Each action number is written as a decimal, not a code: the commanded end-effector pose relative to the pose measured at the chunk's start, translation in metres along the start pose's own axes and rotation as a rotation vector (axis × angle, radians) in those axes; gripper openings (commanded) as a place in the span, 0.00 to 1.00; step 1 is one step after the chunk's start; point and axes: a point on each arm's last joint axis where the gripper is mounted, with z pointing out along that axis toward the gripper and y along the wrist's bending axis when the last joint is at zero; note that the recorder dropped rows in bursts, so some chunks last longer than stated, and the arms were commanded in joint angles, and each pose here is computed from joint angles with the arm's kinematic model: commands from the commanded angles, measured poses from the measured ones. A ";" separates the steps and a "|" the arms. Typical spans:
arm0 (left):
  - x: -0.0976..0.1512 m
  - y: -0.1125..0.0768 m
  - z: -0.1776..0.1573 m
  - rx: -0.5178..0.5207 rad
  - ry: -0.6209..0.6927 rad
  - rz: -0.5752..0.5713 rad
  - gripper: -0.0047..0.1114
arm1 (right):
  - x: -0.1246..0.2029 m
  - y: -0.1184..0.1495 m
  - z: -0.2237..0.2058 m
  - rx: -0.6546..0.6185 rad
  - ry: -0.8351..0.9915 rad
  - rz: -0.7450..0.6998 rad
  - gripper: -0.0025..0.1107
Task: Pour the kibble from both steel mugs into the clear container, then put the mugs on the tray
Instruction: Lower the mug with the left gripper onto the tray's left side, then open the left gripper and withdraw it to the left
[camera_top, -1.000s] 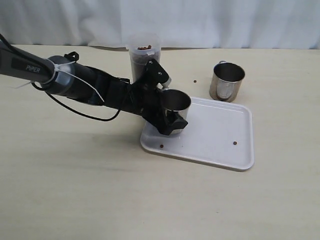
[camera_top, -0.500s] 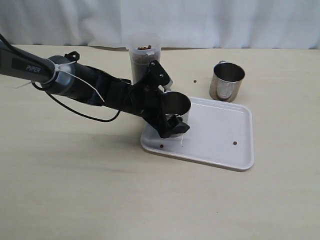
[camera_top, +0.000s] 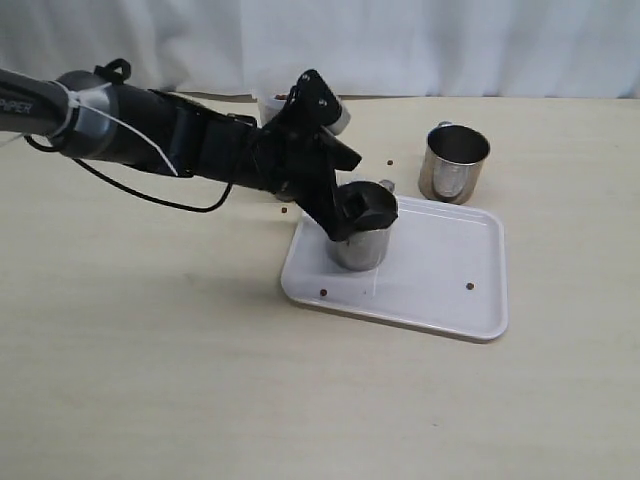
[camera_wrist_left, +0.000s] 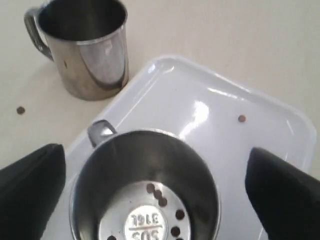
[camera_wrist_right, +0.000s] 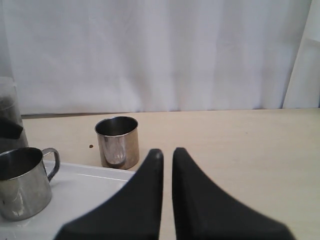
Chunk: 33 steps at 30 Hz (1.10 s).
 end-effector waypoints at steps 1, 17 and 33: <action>-0.025 -0.004 -0.015 0.006 -0.066 0.023 0.76 | 0.002 0.000 0.000 -0.004 0.003 0.000 0.07; -0.081 -0.050 -0.173 -0.370 0.098 -0.093 0.04 | 0.002 0.000 0.000 -0.004 0.003 0.000 0.07; 0.055 -0.165 -0.287 -0.748 -0.331 -0.298 0.04 | 0.002 0.000 0.000 -0.004 0.003 0.000 0.07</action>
